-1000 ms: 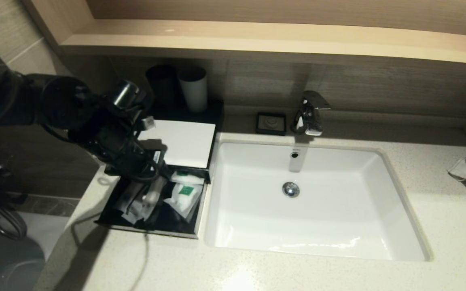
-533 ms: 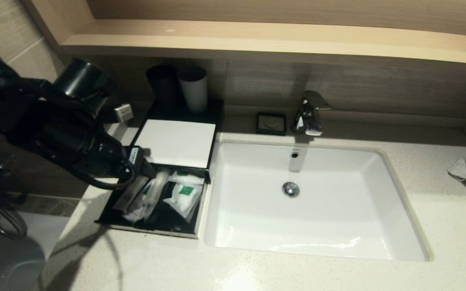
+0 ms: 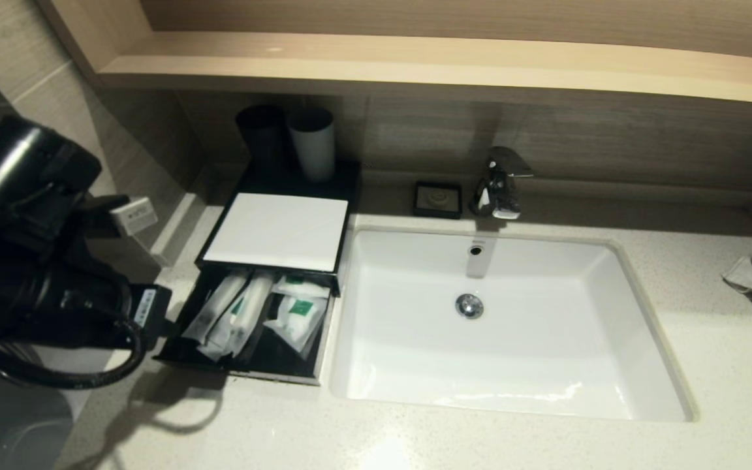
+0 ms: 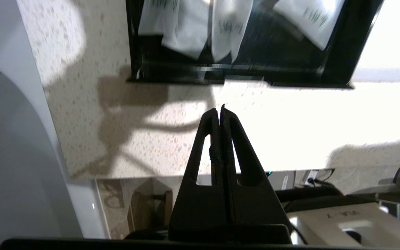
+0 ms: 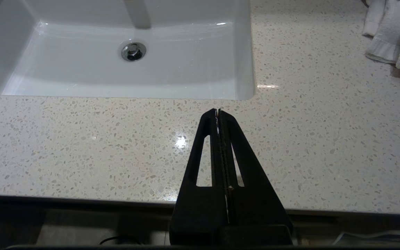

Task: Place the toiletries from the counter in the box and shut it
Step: Close the drawer

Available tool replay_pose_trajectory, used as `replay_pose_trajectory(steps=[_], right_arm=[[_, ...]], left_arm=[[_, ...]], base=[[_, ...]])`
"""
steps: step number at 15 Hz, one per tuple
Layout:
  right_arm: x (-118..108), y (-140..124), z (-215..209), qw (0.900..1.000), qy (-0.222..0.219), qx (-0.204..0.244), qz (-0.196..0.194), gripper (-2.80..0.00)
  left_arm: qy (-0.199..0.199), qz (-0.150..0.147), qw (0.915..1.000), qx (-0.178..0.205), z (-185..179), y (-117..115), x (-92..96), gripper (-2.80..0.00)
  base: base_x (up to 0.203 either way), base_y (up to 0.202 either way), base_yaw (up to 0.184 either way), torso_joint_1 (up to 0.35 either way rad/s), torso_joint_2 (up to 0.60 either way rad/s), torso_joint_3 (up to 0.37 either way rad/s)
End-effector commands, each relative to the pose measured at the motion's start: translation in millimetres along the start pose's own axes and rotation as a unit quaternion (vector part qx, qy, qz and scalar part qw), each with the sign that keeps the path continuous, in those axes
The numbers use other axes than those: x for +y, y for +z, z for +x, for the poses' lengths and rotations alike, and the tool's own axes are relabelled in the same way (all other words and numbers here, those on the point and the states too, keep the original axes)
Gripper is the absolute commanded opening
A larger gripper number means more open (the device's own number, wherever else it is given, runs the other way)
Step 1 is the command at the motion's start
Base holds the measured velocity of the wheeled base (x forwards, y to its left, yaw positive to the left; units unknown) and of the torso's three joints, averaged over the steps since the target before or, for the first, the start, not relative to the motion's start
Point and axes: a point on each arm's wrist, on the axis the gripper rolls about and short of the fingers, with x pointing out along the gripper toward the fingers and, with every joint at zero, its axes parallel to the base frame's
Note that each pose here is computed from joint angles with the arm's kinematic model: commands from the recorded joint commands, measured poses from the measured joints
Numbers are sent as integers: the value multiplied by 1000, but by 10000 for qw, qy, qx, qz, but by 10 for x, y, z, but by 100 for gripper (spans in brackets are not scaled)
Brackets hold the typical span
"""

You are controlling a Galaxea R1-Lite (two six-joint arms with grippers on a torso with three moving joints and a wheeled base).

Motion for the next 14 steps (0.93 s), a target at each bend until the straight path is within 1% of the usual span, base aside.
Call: replay_pose_trajectory(steps=[1, 4, 9, 11, 14], right_arm=[[0, 0, 0, 10000, 0, 0, 2, -280], [0, 0, 0, 10000, 0, 0, 2, -280], [0, 0, 0, 10000, 0, 0, 2, -280], [0, 0, 0, 10000, 0, 0, 2, -280], [0, 0, 0, 10000, 0, 0, 2, -280]], left_arm=[[53, -10, 9998, 194, 21, -162, 34, -280], [113, -9, 9988, 479, 167, -317, 63, -280], [146, -14, 9980, 611, 400, -466, 88, -280], [146, -26, 9981, 601, 494, -489, 91, -280], [153, -58, 9978, 642, 607, -457, 86, -280]], base=[[0, 0, 0, 0, 0, 0], [0, 0, 0, 0, 0, 0], [0, 0, 0, 0, 0, 0], [0, 0, 0, 0, 0, 0], [0, 0, 0, 0, 0, 0]])
